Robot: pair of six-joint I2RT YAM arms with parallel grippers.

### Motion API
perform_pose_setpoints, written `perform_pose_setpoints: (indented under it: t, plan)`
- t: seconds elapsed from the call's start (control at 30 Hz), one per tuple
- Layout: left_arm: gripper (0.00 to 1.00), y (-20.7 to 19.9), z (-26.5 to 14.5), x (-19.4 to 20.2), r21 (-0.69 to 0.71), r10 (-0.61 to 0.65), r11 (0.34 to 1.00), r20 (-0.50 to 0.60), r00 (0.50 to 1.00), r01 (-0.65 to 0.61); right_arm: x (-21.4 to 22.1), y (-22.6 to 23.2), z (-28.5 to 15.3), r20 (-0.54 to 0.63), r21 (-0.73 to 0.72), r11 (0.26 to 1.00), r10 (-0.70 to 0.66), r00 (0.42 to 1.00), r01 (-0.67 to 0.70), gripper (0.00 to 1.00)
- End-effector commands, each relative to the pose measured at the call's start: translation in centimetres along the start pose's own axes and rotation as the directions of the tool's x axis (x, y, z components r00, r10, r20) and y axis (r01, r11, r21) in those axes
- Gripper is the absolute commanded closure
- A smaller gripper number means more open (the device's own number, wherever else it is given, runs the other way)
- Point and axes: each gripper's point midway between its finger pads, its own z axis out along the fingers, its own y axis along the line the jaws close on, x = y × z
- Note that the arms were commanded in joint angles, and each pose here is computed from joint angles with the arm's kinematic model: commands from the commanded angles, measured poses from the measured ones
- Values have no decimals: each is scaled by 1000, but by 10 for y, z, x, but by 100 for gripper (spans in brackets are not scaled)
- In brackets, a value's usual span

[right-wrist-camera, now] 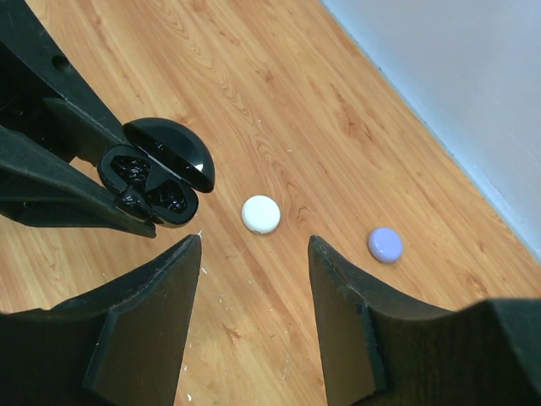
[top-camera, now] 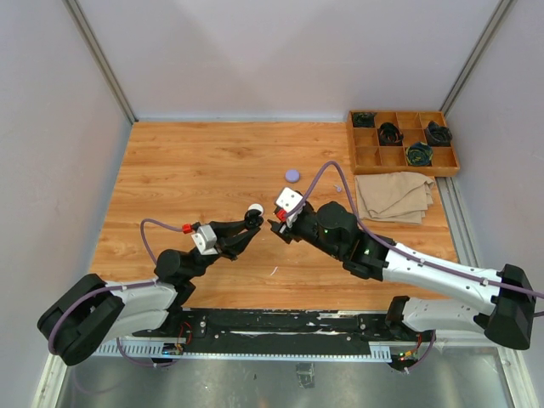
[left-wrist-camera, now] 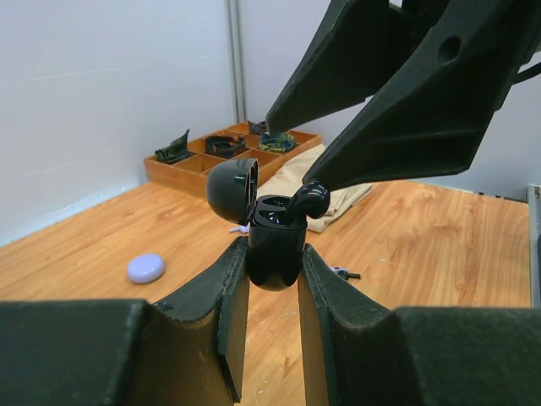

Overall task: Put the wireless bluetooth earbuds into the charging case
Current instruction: Place the earbud in the charging case.

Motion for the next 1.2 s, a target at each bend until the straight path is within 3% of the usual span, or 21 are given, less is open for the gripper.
perform_pose_setpoints:
  t: [0.0, 0.83, 1.17]
  plan:
    - [100, -8, -13, 3, 26, 6, 1000, 6, 1000, -6, -16, -3, 2, 40, -17, 999, 29, 999, -28, 45]
    - [100, -8, -12, 4, 31, 3, 1000, -1, 1000, -3, -33, 27, 4, 120, -186, 982, 50, 992, -27, 45]
    - [100, -7, -12, 4, 28, 4, 1000, 0, 1000, -4, -36, 46, 1, 126, -292, 956, 56, 990, -17, 53]
